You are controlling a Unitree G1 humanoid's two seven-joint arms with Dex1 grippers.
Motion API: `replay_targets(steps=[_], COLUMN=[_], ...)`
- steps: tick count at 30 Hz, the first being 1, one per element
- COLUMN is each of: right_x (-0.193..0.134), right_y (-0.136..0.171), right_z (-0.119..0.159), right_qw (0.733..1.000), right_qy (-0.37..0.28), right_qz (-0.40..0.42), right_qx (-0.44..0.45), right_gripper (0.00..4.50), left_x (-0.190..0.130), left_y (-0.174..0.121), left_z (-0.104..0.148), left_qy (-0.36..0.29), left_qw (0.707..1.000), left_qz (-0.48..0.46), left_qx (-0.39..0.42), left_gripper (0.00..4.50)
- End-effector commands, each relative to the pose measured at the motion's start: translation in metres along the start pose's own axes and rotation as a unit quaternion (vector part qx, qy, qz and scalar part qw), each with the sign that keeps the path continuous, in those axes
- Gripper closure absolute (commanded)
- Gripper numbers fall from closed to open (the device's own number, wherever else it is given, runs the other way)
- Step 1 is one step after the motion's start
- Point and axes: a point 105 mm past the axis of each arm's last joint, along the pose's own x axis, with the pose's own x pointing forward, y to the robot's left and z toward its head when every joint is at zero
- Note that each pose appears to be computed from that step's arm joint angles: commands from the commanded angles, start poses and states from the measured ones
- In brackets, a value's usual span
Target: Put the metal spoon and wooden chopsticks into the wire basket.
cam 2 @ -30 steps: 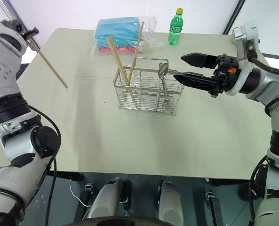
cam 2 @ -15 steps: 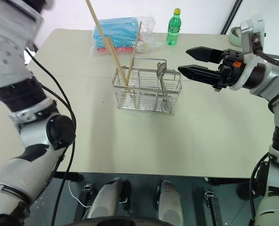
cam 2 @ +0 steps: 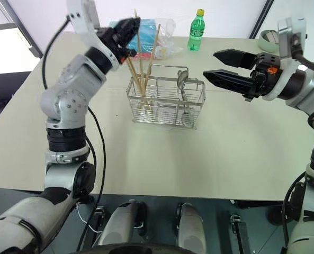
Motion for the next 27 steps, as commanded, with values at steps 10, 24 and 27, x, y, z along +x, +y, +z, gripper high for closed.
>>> replay_targets(steps=[10, 24, 27], right_x=[-0.007, -0.045, -0.047], right_y=[-0.004, -0.030, -0.028], right_z=[0.007, -0.029, -0.031], right_qw=[1.000, 0.995, 0.995], right_qy=[-0.001, 0.093, 0.098], right_qz=[-0.011, -0.037, -0.031], right_qx=[-0.026, -0.011, -0.010], right_gripper=[0.46, 0.46, 0.46], left_x=[-0.019, -0.146, -0.149], left_y=[-0.002, 0.042, 0.042], left_z=[0.066, 0.065, 0.060], left_qy=[-0.023, 0.284, 0.289], left_qw=[0.997, 0.896, 0.892], left_qz=[-0.057, -0.214, -0.217], left_qx=[0.045, 0.265, 0.272], left_gripper=[0.04, 0.04, 0.04])
